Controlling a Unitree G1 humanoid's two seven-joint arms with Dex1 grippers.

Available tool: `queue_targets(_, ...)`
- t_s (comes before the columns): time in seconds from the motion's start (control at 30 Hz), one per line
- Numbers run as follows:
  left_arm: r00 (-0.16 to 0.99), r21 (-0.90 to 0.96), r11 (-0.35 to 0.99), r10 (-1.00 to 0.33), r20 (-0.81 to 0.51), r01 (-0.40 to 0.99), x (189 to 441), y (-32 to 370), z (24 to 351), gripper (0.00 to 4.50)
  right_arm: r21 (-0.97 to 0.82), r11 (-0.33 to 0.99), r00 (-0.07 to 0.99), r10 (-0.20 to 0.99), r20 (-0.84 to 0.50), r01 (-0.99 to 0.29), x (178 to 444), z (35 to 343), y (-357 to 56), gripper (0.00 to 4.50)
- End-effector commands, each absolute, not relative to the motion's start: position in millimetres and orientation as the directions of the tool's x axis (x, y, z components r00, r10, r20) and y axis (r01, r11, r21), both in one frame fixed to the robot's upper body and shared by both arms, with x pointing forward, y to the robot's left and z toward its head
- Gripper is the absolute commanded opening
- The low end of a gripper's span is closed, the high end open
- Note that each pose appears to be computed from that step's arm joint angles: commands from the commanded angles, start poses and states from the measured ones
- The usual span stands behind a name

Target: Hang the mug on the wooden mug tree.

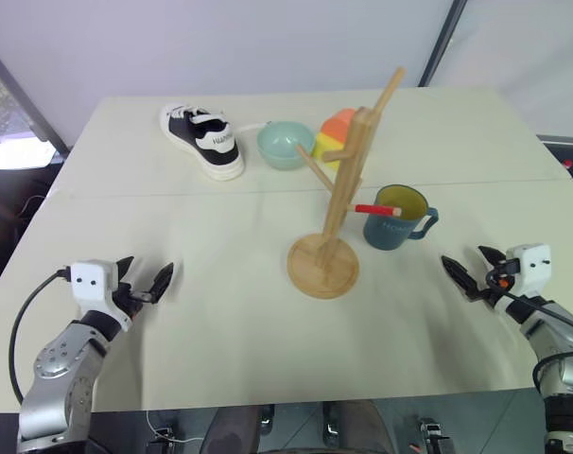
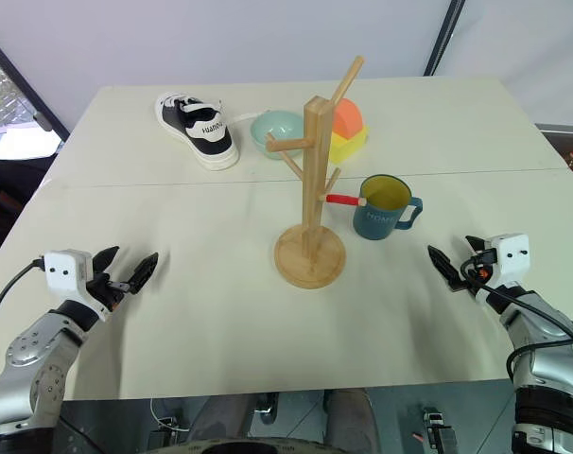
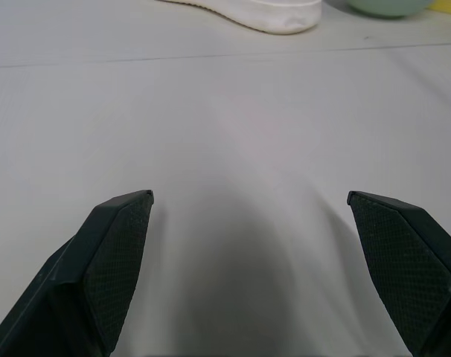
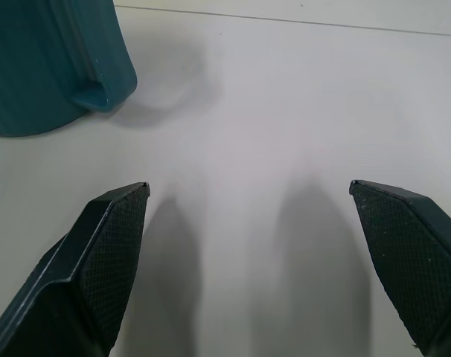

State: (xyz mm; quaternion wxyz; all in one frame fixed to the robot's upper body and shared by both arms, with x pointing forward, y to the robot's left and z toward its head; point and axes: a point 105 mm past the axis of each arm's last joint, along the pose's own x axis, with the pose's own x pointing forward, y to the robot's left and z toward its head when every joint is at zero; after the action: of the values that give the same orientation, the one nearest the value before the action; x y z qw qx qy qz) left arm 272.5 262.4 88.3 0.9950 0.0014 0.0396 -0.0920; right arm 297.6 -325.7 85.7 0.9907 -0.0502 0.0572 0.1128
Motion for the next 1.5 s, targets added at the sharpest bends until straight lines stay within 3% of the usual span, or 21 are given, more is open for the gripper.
queue_targets(0.03,0.979,0.032,0.980,-0.197,-0.051,0.198,275,260,100,4.50,-0.121,0.967,0.973,0.216,-0.082,-0.224,300,99,-328,4.48)
queue_targets(0.27,0.967,0.016,0.968,-0.247,-0.060,0.249,278,251,100,4.50,-0.124,0.968,0.975,0.209,-0.078,-0.217,299,99,-329,4.48)
queue_targets(0.37,0.927,0.033,0.926,-0.375,-0.010,0.375,279,227,116,4.50,-0.132,0.968,0.976,0.205,-0.076,-0.213,298,100,-328,4.48)
queue_targets(0.53,0.797,0.067,0.796,-0.603,0.015,0.601,263,183,133,4.50,-0.147,0.961,0.972,0.227,-0.055,-0.232,298,106,-320,4.48)
queue_targets(0.63,0.626,0.090,0.621,-0.779,-0.042,0.779,243,141,134,4.50,-0.176,0.944,0.960,0.276,-0.042,-0.279,295,112,-304,4.48)
queue_targets(0.73,0.491,0.100,0.485,-0.870,-0.046,0.869,231,112,141,4.50,-0.191,0.933,0.951,0.307,-0.023,-0.306,293,115,-287,4.48)
queue_targets(1.03,0.322,0.159,0.310,-0.945,-0.054,0.937,218,78,154,4.50,-0.151,0.954,0.962,0.268,0.054,-0.257,307,119,-270,4.48)
queue_targets(1.5,0.290,0.200,0.272,-0.955,-0.067,0.941,216,72,156,4.50,-0.129,0.966,0.970,0.235,0.060,-0.226,327,111,-274,4.48)
